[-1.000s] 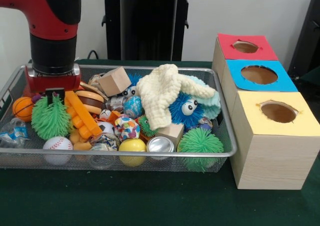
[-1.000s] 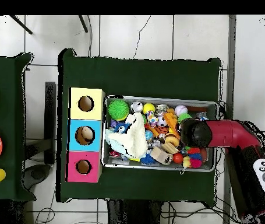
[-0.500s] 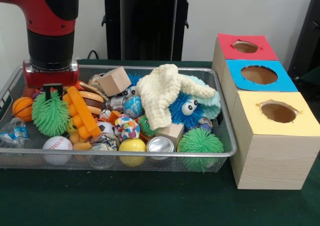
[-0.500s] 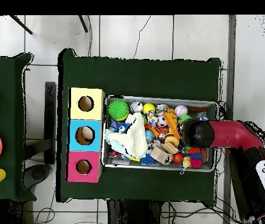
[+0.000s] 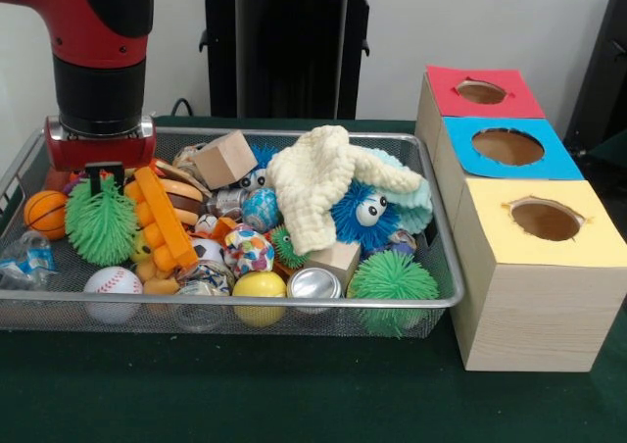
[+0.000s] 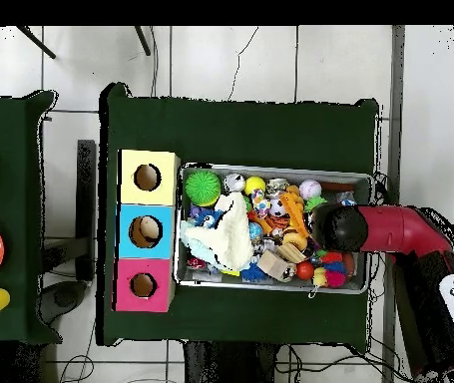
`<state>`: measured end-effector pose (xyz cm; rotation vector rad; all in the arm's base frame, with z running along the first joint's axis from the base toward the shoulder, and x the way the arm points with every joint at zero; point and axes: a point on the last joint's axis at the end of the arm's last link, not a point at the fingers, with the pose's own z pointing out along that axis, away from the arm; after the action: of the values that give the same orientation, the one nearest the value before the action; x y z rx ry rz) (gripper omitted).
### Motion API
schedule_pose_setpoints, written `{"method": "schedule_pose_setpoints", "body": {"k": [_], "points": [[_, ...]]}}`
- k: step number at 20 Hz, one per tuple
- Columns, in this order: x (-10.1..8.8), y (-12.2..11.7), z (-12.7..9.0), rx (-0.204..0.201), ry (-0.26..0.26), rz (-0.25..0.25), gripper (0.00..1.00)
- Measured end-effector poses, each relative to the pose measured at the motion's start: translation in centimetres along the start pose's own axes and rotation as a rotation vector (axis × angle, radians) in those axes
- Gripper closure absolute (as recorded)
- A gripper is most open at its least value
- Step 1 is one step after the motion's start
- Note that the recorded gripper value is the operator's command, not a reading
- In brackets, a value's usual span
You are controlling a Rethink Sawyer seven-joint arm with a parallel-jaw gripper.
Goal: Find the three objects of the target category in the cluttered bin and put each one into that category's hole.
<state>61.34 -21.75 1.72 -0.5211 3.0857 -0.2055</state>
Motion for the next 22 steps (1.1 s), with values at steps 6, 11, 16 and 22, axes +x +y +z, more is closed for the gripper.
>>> {"method": "schedule_pose_setpoints", "body": {"k": [6,11,16,22], "points": [[0.18,0.27,0.07,-0.005,0.004,-0.002,1.0],[0.32,0.5,0.13,-0.008,0.006,-0.005,1.0],[0.38,0.56,0.16,-0.009,0.008,-0.006,1.0],[0.44,0.61,0.19,-0.008,0.009,-0.008,1.0]]}}
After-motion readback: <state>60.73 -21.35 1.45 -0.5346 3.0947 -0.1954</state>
